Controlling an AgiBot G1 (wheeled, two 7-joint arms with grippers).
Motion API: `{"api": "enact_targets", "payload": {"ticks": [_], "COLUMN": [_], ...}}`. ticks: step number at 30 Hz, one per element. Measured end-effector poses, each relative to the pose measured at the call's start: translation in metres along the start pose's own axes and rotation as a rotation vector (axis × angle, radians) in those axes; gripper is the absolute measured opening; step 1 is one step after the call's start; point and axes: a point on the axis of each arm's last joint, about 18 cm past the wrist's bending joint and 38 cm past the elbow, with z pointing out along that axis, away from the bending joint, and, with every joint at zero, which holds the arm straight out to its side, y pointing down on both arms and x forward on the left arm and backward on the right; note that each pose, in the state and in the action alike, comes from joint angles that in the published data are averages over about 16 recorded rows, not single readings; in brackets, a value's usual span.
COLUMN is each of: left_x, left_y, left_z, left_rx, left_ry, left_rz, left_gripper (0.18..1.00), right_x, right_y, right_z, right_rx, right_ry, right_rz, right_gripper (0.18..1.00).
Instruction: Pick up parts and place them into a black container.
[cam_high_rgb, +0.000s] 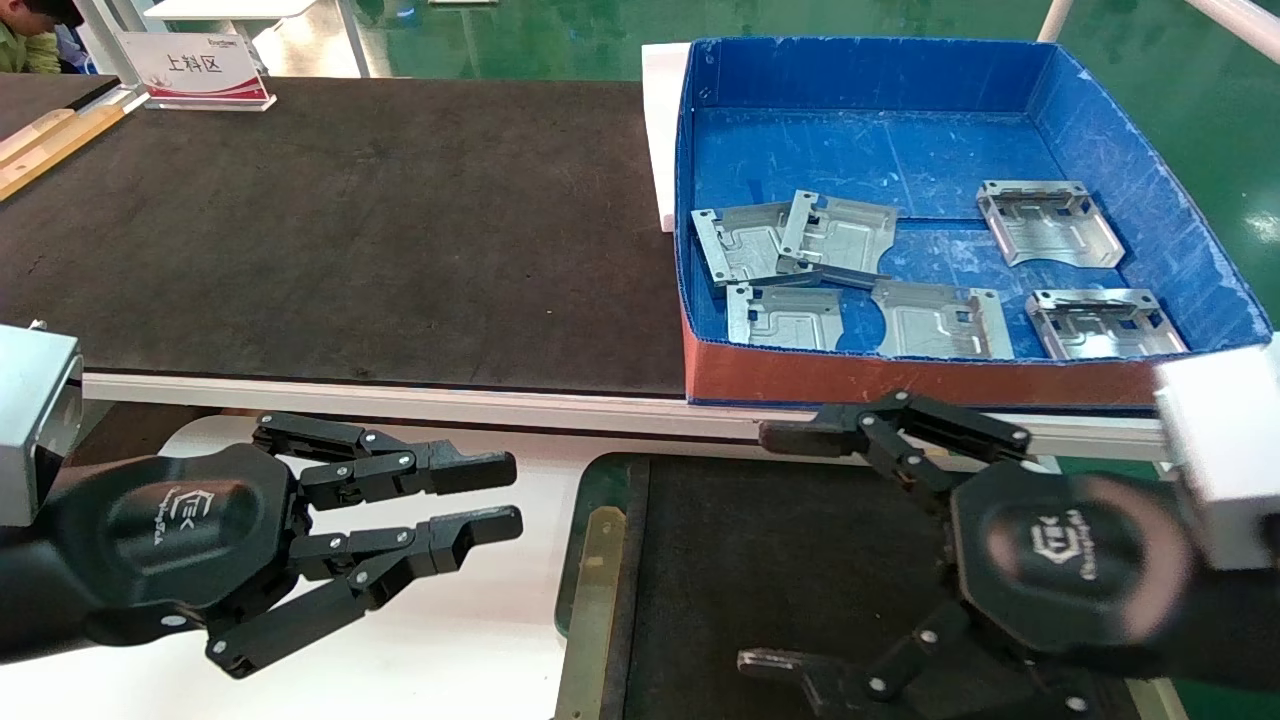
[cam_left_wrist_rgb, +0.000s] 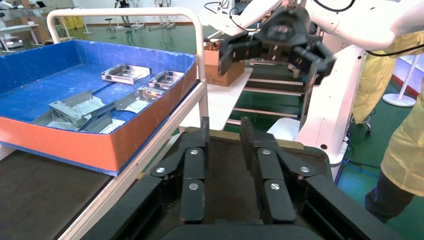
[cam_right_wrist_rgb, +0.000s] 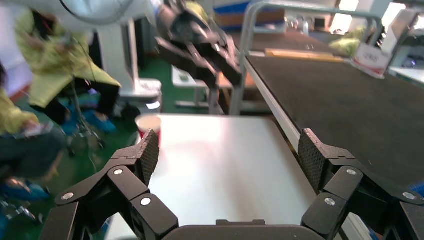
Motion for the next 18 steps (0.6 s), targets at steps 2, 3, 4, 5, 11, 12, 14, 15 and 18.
{"api": "enact_targets", "payload": {"ticks": [2,3,4,5,11,12,14,15,18], "left_x": [0.000,0.000,0.000,0.000,0.000,0.000,0.000,0.000,0.000], "left_y": [0.000,0.000,0.000,0.000,0.000,0.000,0.000,0.000,0.000], "left_z": [0.000,0.000,0.000,0.000,0.000,0.000,0.000,0.000,0.000], "left_rx": [0.000,0.000,0.000,0.000,0.000,0.000,0.000,0.000,0.000], "left_ry": [0.000,0.000,0.000,0.000,0.000,0.000,0.000,0.000,0.000], "left_rz": [0.000,0.000,0.000,0.000,0.000,0.000,0.000,0.000,0.000], "left_gripper": [0.316,0.332,0.344,0.357,0.477,0.504,0.557,0.584,0.647], "right_x": [0.005,0.009,0.013,0.017,0.049,0.055,0.068,0.075,0.096], "right_y": [0.002,0.003,0.004,0.006,0.014,0.015,0.018,0.019,0.021], "right_z": [0.000,0.000,0.000,0.000,-0.002,-0.003,-0.005,-0.006,-0.010], "right_rx": [-0.013,-0.020,-0.029,-0.037,-0.085,-0.093,-0.105,-0.112,-0.126], "right_ry": [0.021,0.033,0.047,0.062,0.163,0.180,0.217,0.235,0.287], "right_rz": [-0.006,-0.009,-0.012,-0.016,-0.026,-0.028,-0.027,-0.026,-0.023], "right_gripper": [1.000,1.000,1.000,1.000,1.000,1.000,1.000,1.000,1.000]}}
